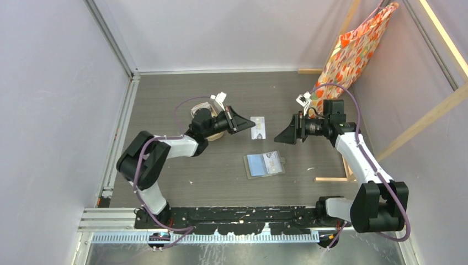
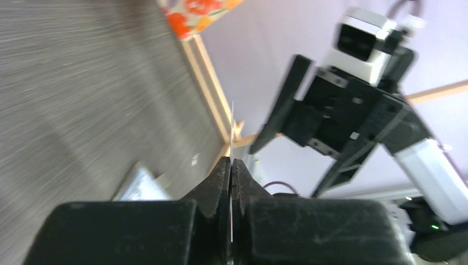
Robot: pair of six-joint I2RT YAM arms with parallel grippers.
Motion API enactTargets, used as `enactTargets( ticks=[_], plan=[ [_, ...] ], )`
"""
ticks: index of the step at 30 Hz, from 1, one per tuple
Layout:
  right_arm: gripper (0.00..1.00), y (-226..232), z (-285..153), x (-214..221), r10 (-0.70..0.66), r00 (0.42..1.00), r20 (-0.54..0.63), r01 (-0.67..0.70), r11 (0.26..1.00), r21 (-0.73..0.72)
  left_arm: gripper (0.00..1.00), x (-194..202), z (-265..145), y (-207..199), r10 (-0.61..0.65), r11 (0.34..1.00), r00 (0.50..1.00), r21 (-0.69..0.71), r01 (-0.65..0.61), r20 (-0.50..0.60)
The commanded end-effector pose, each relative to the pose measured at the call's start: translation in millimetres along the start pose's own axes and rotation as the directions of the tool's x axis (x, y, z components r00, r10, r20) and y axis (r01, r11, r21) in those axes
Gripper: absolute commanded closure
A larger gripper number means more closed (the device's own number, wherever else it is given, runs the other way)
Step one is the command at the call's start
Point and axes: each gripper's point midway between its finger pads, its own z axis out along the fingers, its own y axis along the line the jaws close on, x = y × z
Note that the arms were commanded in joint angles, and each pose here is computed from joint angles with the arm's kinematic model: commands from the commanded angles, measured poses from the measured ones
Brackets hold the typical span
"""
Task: Put the credit cards into the card holder
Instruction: Pick up the credit card from the storage box.
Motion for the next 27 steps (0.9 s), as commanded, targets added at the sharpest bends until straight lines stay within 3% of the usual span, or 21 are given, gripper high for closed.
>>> enactTargets(
  ticks=[1,6,14,23,27],
  plan=[
    [0.22,6.4,3.9,-43.5,0.112,0.987,0.12,-0.107,0.993,-0.047,1.0,-25.4,10.0,-89.1,-0.063,0.942,0.989,0.336,0.013,0.137],
    [0.27,-6.7,10.6,-48.0,0.236,0.963,0.132,-0.234,0.972,-0.034,0.99,-16.2,17.7,-84.3,-0.069,0.947,0.989,0.32,0.024,0.131],
    [0.48,-2.2,19.2,-51.9,0.324,0.939,0.115,-0.314,0.945,-0.095,1.0,-4.0,23.6,-81.8,-0.052,0.956,0.99,0.294,0.013,0.128],
    [0.96,5.9,21.2,-51.5,0.307,0.947,0.095,-0.293,0.947,-0.133,0.96,0.7,27.8,-76.1,-0.037,0.965,0.993,0.264,0.006,0.115],
    [0.99,9.9,18.1,-41.1,0.247,0.968,0.049,-0.239,0.962,-0.131,0.87,-1.3,18.2,-60.4,0.039,0.985,0.995,0.161,-0.054,0.095]
  ],
)
